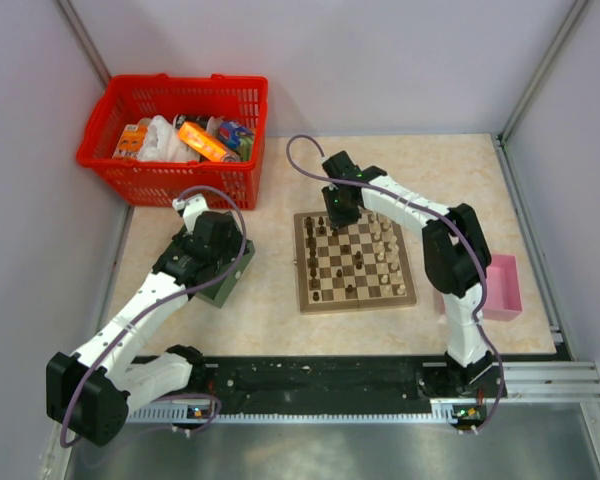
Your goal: Set up the chess pieces on the board
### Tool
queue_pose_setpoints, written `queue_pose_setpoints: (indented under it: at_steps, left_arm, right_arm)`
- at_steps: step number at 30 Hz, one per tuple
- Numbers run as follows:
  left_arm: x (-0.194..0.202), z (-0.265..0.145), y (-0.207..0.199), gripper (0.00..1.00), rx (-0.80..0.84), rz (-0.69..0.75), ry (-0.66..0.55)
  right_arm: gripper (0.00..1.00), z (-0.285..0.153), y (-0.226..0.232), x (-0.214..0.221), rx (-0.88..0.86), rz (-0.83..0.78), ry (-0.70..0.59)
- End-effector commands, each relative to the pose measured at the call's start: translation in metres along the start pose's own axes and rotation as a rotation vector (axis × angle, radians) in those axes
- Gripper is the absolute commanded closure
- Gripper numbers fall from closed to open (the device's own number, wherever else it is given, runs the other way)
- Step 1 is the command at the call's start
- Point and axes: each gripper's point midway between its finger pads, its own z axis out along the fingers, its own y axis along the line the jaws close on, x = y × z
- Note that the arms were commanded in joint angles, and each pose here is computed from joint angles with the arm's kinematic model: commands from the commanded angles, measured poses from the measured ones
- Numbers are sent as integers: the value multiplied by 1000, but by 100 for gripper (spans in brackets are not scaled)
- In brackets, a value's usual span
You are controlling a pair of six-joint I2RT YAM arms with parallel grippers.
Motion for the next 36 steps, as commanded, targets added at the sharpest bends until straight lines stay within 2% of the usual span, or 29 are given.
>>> queue_pose_setpoints:
  at_steps: [1, 11, 20, 36]
  left_arm:
    - [-16, -5, -8, 3, 30, -40, -42]
    - [-16, -5, -8, 3, 30, -42, -45]
    - [-16, -5, -9, 3, 35, -44, -44]
    - [-15, -5, -8, 3, 34, -42, -40]
  right_arm:
    - [72, 3, 2, 0, -7, 3, -7]
    - [74, 3, 3, -1, -13, 2, -7]
    - [83, 0, 7, -1, -29, 2, -4]
    - [84, -12, 36, 7, -57, -40, -12]
